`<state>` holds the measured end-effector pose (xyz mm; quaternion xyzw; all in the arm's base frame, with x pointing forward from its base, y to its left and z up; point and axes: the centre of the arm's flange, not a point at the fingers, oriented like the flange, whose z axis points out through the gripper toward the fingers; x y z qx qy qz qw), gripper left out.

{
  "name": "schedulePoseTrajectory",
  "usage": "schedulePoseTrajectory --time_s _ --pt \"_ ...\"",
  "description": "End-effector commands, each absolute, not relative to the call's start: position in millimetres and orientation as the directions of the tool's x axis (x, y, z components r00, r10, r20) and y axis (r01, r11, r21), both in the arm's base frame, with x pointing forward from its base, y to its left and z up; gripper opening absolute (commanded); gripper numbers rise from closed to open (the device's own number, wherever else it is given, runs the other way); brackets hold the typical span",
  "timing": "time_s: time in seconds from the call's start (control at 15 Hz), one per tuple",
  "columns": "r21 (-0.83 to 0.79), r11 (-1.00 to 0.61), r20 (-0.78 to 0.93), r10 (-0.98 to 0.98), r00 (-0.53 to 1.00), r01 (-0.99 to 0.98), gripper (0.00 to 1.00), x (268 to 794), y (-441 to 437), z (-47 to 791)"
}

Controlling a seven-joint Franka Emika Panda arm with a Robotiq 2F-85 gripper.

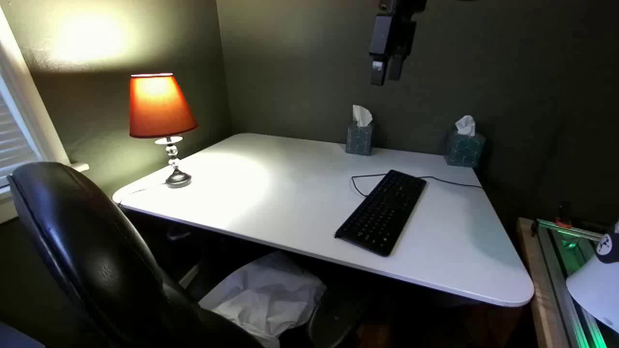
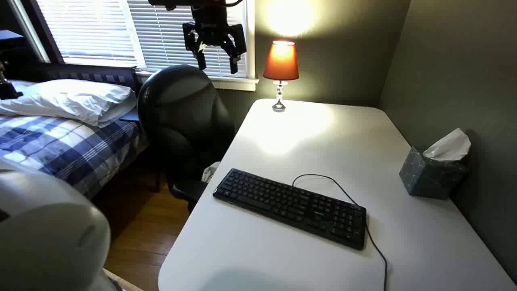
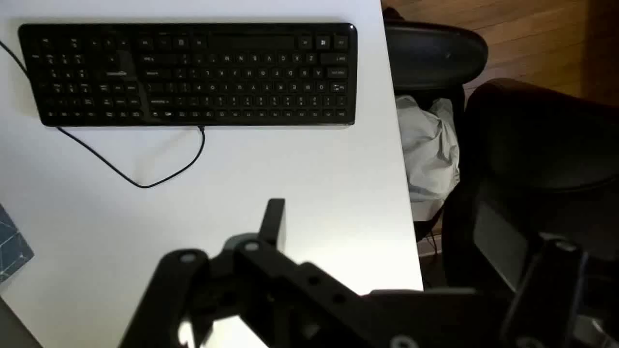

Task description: Press a key on the keyboard

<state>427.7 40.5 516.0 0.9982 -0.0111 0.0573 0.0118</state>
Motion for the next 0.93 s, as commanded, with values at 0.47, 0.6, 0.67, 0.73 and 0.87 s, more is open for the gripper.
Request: schedulePoseTrajectory --time_s 0.47,0.6,0.67,0.73,0.87 --pt "0.001 -0.997 0.068 -0.074 0.995 -0.075 1.00 441 21 497" --pt "-0.019 -0.993 0.042 -0.114 0.993 -0.113 1.00 441 5 478" --pt "-0.022 -0.991 0.028 -0.135 0.990 -0.134 1.00 441 -3 468" --pt "-0.026 -0.986 0.014 -0.167 0.986 -0.167 1.00 442 -12 457" --pt "-0.044 -0.970 -0.013 -0.239 0.971 -0.239 1.00 442 -28 433"
